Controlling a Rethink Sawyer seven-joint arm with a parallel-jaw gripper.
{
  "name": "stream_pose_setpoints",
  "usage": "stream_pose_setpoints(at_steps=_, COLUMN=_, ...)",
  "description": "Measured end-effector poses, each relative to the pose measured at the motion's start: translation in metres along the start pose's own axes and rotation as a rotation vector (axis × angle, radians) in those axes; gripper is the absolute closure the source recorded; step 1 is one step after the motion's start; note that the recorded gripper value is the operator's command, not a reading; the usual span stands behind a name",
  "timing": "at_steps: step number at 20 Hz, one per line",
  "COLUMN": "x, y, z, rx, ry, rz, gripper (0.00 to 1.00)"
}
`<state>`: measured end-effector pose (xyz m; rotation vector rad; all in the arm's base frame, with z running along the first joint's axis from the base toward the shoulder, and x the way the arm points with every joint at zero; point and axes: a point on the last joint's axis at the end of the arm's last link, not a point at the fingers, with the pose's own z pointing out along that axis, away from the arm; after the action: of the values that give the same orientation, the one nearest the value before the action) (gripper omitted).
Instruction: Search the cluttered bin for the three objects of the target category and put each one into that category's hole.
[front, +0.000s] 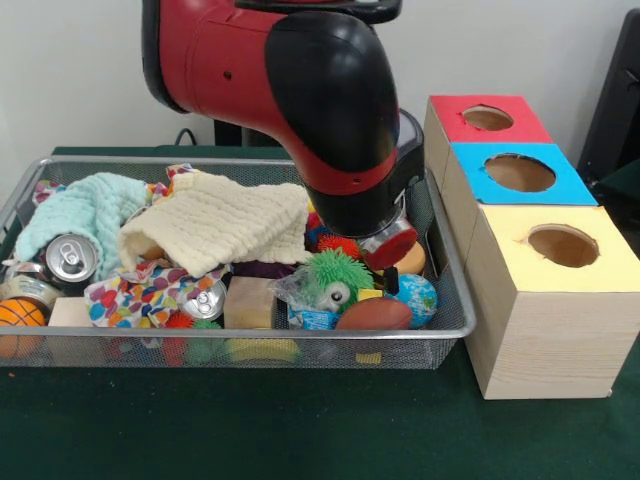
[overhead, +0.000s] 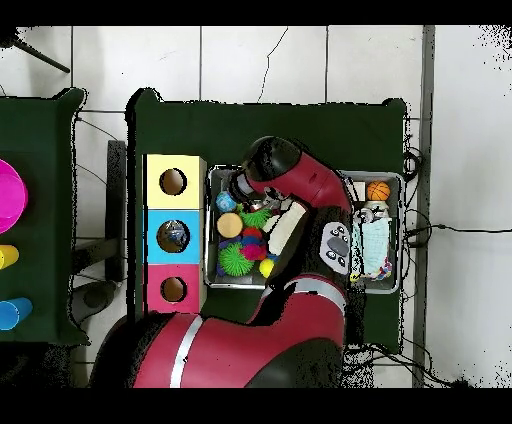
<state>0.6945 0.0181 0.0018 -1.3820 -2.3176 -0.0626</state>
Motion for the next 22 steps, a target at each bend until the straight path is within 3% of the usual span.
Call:
stream_pose_setpoints(at_steps=6, x=0.003, y=0.003, z=0.007, rx=0.014, ry=-0.090, rz=-0.040, gripper=0.00)
stream_pose_setpoints(at_steps=11, x=0.021, y=0.010, z=0.003, rx=0.034, ry=-0.141, rz=-0.092, gripper=0.00)
stream_pose_setpoints(at_steps=17, x=0.051, y=0.021, z=-0.025, rx=0.049, ry=-0.127, rz=-0.129, gripper=0.00)
stream_pose_setpoints(at_steps=22, x=0.057, y=0.021, z=-0.055, rx=0.072, ry=-0.154, rz=-0.142, gripper=0.00)
